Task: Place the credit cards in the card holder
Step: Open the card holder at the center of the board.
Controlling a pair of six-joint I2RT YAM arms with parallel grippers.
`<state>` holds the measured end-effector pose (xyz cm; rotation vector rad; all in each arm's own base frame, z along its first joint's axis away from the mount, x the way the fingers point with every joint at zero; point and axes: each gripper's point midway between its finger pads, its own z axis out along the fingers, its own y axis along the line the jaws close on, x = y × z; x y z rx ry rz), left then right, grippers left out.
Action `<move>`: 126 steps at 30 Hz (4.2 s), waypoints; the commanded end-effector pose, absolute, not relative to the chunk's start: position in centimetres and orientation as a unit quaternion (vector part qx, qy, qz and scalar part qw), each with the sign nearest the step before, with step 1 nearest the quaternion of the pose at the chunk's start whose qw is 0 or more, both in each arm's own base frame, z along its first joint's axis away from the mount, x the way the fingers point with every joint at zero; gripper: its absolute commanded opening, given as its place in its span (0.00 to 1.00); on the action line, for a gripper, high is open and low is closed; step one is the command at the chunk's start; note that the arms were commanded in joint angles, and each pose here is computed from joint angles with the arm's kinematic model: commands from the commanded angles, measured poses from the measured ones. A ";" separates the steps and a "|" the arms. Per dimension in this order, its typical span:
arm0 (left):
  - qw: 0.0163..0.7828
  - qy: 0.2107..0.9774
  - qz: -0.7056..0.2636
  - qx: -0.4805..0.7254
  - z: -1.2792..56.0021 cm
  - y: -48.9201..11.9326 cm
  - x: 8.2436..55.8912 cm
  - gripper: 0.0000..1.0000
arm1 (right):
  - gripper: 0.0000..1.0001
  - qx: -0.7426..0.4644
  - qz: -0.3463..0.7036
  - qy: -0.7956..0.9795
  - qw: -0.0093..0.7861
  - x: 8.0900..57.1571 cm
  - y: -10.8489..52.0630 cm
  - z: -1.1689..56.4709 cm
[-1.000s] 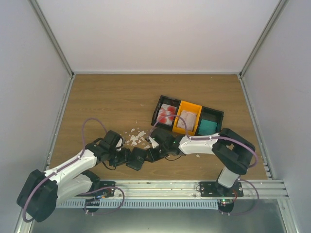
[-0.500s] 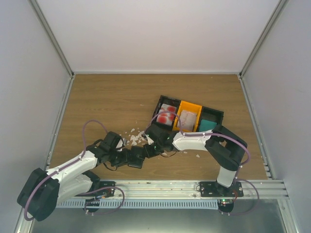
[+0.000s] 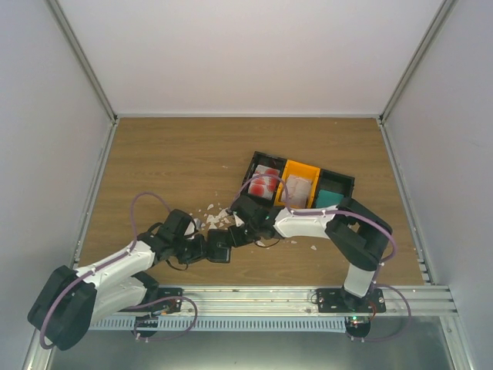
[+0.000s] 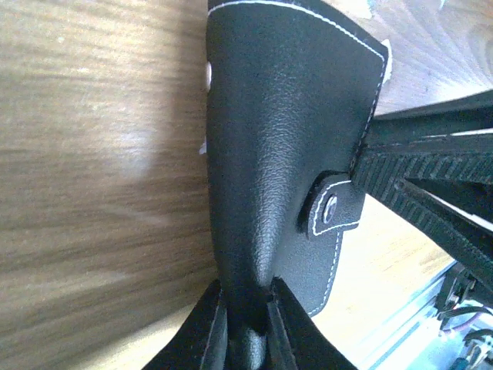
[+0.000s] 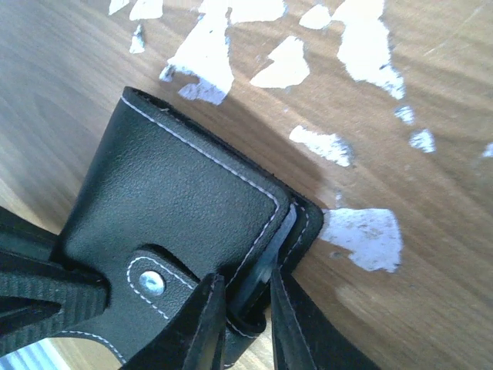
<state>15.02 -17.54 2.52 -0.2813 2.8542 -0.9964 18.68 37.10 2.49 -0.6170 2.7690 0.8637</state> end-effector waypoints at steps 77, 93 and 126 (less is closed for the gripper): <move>0.145 0.900 -0.411 -0.030 8.8 -20.6 20.2 0.00 | 0.00 -0.153 0.132 0.961 0.189 22.6 32.4 5.3; 0.135 0.905 -0.401 -0.048 7.8 -20.0 20.1 0.00 | 0.01 -0.120 0.068 0.971 0.198 23.1 28.8 4.4; 0.123 0.917 -0.375 -0.057 6.2 -19.4 20.0 0.29 | 0.00 -0.156 0.158 0.959 0.178 24.0 32.3 3.9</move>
